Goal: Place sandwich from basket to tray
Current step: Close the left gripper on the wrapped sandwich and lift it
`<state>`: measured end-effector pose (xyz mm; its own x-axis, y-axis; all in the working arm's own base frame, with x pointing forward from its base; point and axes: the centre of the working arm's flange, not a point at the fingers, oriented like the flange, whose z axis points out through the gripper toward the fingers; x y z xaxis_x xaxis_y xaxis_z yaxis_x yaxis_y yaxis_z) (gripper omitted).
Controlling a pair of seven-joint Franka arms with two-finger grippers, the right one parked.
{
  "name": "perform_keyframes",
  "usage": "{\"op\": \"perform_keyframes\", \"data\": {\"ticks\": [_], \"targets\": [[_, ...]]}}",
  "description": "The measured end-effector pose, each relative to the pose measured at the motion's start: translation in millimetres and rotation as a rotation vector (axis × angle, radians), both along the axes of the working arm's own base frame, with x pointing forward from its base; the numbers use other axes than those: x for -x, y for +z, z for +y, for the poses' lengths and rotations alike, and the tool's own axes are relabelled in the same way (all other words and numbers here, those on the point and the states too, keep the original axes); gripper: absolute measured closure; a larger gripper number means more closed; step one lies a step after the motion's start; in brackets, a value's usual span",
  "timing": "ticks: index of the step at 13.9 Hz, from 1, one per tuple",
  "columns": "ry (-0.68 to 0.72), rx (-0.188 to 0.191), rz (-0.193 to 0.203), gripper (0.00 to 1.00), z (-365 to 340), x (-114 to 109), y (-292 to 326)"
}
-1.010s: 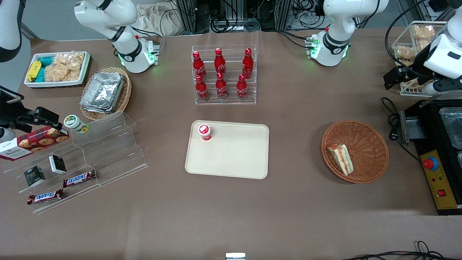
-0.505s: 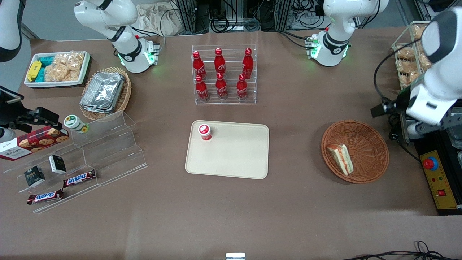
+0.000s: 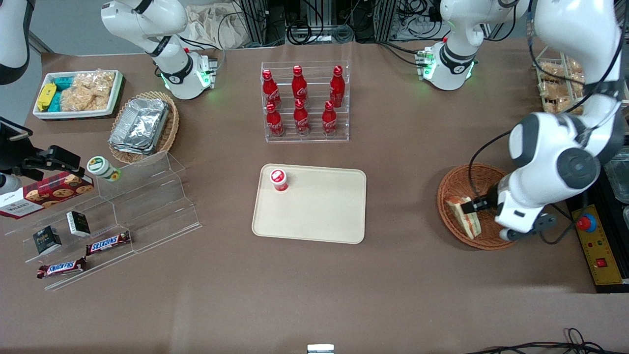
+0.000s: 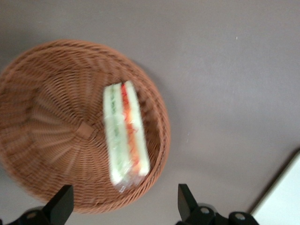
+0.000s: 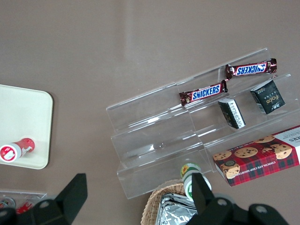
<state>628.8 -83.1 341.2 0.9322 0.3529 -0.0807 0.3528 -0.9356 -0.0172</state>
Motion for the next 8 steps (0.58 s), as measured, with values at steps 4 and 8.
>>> {"op": "perform_keyframes", "data": {"ticks": [4, 8], "targets": [[-0.032, -0.07, 0.049, 0.0, -8.3, 0.2, -57.4], [-0.061, -0.122, 0.079, 0.0, -3.1, 7.6, -92.5]]}}
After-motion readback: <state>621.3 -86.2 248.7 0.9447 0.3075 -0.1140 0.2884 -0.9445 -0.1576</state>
